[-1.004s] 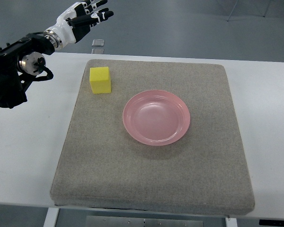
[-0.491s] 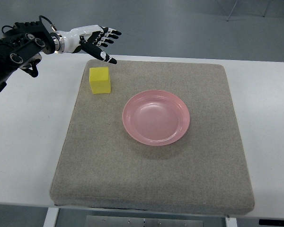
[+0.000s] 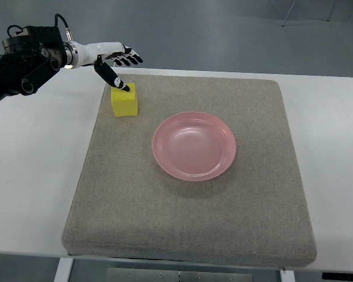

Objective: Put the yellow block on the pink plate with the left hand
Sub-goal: 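Swing the left hand over the yellow cube, fingers pointing down, then lower the left hand around the yellow cube and close the fingers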

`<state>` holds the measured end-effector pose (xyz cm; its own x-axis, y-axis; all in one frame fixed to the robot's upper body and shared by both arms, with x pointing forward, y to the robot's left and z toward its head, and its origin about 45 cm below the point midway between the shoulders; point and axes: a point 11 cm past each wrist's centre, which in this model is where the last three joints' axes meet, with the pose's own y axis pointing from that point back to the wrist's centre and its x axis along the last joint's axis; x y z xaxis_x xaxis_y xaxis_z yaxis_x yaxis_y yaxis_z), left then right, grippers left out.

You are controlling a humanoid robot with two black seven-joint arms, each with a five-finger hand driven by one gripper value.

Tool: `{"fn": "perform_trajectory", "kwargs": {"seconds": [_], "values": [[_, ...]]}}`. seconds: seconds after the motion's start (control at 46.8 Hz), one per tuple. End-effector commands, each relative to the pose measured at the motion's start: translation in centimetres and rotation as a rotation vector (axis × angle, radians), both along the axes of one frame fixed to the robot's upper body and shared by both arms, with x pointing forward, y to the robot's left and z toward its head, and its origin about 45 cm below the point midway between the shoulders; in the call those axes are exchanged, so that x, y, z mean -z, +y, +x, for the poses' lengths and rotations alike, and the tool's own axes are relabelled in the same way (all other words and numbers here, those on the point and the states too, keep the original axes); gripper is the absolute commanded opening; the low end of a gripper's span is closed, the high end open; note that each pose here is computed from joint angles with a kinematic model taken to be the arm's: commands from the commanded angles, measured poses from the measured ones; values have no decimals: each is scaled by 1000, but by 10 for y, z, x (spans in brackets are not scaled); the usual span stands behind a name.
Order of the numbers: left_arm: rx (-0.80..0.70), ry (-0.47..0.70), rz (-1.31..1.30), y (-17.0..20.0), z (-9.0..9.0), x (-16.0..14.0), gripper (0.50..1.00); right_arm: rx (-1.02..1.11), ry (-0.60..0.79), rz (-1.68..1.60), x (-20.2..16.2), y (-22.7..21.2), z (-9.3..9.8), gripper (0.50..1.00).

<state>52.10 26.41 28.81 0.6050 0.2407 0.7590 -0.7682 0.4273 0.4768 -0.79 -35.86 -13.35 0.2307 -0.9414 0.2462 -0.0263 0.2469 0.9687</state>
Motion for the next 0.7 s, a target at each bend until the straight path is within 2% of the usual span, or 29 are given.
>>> {"fn": "perform_trajectory", "kwargs": {"seconds": [0.0, 0.128, 0.299, 0.683], "values": [[22, -9, 20, -4, 0, -3, 930, 0, 0, 0, 0, 0, 0, 924], [60, -5, 13, -15, 0, -14, 992, 0, 0, 0, 0, 0, 0, 924], [89, 81, 7, -9, -10, -12, 994, 0, 0, 0, 0, 0, 0, 924], [119, 95, 38, -7, -16, 1, 994, 0, 0, 0, 0, 0, 0, 924]]}}
